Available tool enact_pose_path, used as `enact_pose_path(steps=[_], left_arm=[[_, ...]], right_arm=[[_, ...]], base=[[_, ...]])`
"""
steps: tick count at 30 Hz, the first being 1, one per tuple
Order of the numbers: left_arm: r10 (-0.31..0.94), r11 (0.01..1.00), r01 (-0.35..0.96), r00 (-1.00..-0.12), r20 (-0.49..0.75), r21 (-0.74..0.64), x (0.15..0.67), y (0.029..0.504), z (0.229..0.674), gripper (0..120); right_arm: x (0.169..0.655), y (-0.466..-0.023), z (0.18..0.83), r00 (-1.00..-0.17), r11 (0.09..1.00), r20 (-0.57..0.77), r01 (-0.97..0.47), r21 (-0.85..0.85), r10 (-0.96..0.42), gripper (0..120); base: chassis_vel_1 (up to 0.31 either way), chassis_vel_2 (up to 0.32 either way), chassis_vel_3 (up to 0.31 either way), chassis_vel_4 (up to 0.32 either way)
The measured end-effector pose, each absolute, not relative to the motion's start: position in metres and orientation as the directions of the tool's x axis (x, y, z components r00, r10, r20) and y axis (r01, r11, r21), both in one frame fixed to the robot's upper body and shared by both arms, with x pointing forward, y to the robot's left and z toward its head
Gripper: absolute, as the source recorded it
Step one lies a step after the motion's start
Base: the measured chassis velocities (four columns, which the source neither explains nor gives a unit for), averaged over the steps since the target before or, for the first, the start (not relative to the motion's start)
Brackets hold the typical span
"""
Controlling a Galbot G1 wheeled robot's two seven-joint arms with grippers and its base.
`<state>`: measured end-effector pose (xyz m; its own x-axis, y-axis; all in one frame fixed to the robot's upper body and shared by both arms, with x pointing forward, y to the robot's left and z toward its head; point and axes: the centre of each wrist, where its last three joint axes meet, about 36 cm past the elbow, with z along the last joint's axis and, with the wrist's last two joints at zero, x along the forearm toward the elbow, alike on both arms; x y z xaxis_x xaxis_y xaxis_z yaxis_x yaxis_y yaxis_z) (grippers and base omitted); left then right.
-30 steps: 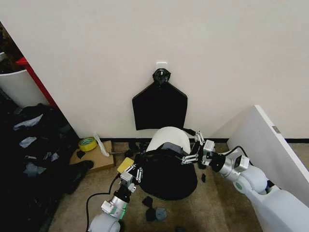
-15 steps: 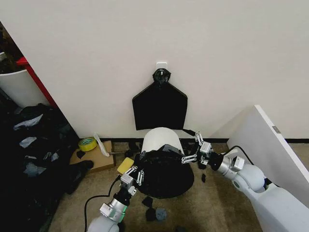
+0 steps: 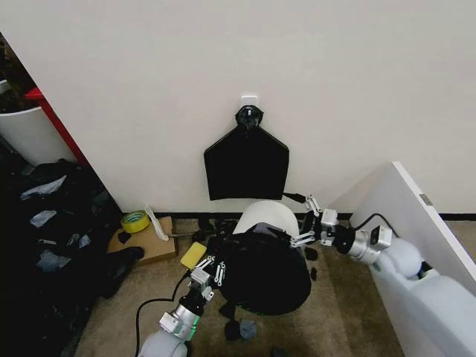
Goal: Place the garbage bag over the trash bin.
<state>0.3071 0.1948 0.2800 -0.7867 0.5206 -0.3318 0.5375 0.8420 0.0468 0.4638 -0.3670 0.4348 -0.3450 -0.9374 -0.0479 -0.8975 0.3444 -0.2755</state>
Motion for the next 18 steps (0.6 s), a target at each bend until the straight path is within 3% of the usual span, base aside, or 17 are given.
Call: enact_pose_path(steps=[10,15,18], left_arm=[[0.539,0.829,0.557,-0.771,-0.339,0.052,0.309,0.195,0.278,1],[0.536,0.83,0.556,-0.772,-0.342,0.046,0.308,0.193,0.279,1],[0.533,0.831,0.554,-0.773,-0.343,0.045,0.308,0.194,0.279,1]], right_arm=[[0.469,-0.369,0.418,-0.358,0.351,-0.026,-0.899,-0.262,-0.934,100],[0.464,-0.351,0.413,-0.459,0.464,-0.087,-0.846,-0.262,-0.884,100],[0.462,-0.347,0.412,-0.473,0.484,-0.107,-0.835,-0.262,-0.874,100]], base=[[0.0,0.0,0.0,0.0],[0.0,0.0,0.0,0.0],[0.0,0.0,0.0,0.0]])
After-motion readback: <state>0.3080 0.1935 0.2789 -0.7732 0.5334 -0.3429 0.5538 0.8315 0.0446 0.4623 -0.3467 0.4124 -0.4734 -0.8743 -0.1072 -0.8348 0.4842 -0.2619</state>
